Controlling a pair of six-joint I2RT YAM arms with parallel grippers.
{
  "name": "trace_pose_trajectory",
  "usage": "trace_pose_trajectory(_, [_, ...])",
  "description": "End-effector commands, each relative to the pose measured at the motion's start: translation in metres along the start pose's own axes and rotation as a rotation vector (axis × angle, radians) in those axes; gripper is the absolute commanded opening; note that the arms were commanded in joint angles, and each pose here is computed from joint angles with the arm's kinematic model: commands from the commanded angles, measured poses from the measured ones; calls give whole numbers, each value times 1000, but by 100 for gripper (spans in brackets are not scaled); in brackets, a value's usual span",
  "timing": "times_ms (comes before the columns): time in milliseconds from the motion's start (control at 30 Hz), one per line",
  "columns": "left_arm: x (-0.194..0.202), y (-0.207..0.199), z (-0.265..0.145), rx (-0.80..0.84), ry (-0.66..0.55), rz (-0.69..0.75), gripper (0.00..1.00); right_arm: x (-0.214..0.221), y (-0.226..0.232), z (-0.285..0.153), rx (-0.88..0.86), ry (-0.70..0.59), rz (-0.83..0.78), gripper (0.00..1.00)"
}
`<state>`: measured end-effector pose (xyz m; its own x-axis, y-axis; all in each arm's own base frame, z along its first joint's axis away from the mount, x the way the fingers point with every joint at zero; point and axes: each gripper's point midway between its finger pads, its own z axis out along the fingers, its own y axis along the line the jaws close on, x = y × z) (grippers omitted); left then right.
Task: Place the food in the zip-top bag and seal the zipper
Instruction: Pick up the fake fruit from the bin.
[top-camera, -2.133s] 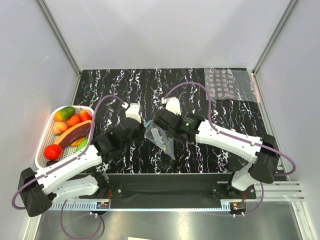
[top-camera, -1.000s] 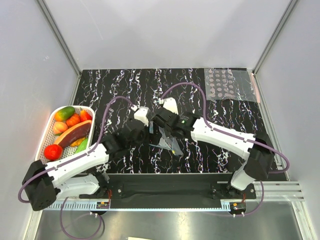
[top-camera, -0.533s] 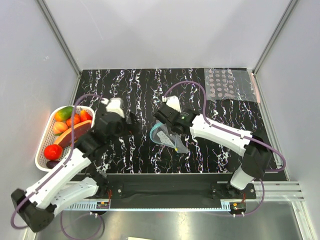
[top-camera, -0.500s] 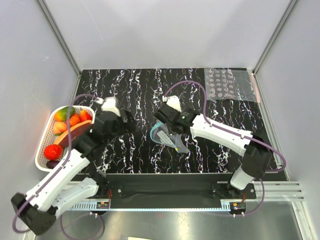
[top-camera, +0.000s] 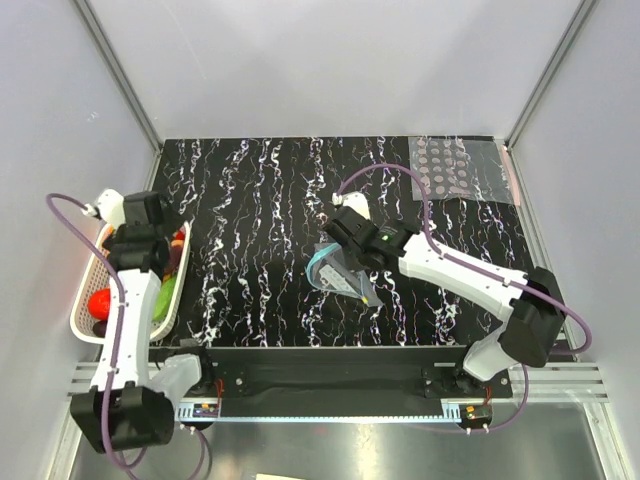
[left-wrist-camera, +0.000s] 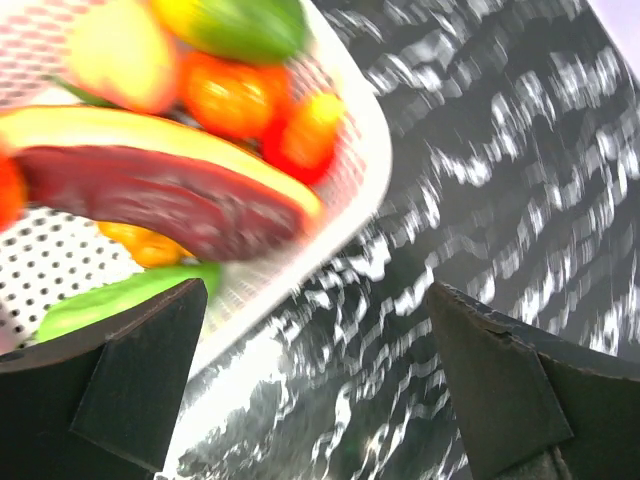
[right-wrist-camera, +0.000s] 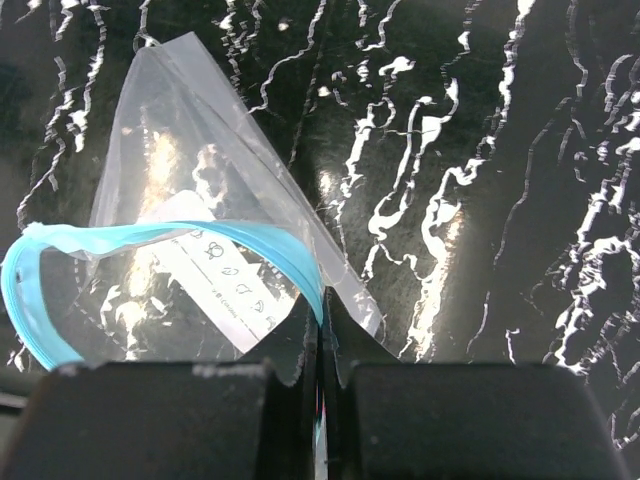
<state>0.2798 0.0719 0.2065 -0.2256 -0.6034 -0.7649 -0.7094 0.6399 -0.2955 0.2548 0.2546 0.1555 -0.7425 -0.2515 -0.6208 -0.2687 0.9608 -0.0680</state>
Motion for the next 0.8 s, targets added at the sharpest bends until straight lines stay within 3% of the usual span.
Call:
trace_pose_trajectory(0, [-45,4,2,-69,-91,-177,99,-12,5,-13,-81,-55,16,0])
trace_pose_trajectory(133, [-66,16,24,-132,-128,-374,99,-13,5,-23,-120,-67,19,0])
trace_pose_trajectory(200, [-56,18,40,-106,-131,-446,99,-11,4,-27,-128,-64,16,0])
trace_pose_trajectory(233, [-69,13,46,-64,-188,-479,99,-12,3,-31,-135,-71,18,0])
trace_pose_trajectory(433, [-67,28,92,-160,-167,-534,99,-11,-2,-44,-161,-93,28,0])
trace_pose_trajectory(767, [-66,18,150,-107,-164,-583,99,-13,-10,-59,-170,-115,16,0])
